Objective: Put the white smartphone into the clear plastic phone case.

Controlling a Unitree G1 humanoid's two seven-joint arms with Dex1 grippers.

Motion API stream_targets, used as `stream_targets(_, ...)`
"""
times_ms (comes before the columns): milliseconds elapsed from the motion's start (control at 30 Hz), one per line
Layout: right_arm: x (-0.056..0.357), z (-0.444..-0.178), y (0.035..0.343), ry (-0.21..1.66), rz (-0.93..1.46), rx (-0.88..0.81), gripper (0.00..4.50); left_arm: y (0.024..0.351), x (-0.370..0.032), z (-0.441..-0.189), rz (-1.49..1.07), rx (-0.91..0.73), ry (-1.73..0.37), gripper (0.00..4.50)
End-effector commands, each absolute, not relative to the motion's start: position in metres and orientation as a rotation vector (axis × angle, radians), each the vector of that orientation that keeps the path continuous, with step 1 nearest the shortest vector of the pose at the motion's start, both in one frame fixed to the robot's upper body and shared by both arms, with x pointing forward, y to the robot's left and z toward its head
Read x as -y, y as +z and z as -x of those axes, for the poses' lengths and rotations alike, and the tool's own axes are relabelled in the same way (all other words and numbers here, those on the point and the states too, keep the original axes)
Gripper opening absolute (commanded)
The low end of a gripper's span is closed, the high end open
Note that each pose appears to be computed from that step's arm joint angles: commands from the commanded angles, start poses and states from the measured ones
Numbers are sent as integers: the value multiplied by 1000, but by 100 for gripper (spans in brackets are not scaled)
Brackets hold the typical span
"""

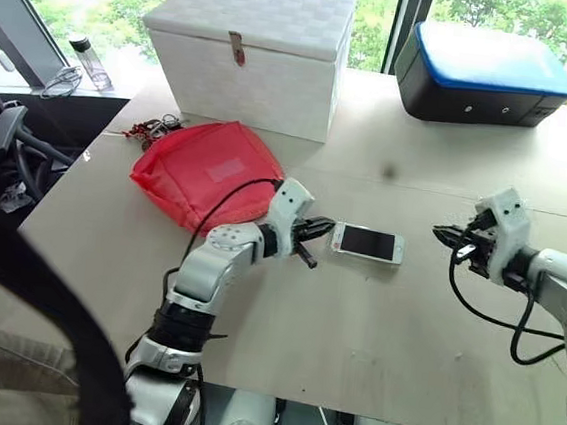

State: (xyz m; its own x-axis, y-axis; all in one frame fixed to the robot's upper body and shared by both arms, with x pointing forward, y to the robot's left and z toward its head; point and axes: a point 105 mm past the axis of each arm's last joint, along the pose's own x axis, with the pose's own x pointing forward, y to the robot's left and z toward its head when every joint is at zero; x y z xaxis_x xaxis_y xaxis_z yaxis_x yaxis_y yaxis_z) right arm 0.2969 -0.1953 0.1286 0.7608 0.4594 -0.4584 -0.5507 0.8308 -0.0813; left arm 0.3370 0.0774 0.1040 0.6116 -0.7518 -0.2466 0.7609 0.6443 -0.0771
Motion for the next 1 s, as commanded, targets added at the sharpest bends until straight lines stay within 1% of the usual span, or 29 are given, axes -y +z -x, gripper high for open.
stream_targets(33, 186, -292, 126, 569, 297, -425, 0, 107, -83, -334, -52, -271, -878, 5)
stream_targets(167, 181, -290, 111, 584, 372, -461, 0, 97, -81, -332, -85, -325, -887, 5)
stream_targets(267, 172, -291, 106, 615, 391, -460, 0, 90, -70, -326, -87, -352, -926, 5)
stream_targets(400, 162, -293, 106, 644, 408, -448, 0, 85, -61, -323, -94, -373, -949, 5)
stream_targets(667, 143, -295, 111, 708, 448, -416, 0, 86, -52, -323, -93, -366, -958, 5)
stream_targets(867, 143, -298, 117, 715, 516, -404, 0, 87, -49, -323, -92, -359, -966, 5)
stream_targets(1000, 140, -298, 116, 744, 587, -405, 0, 87, -45, -322, -88, -357, -972, 5)
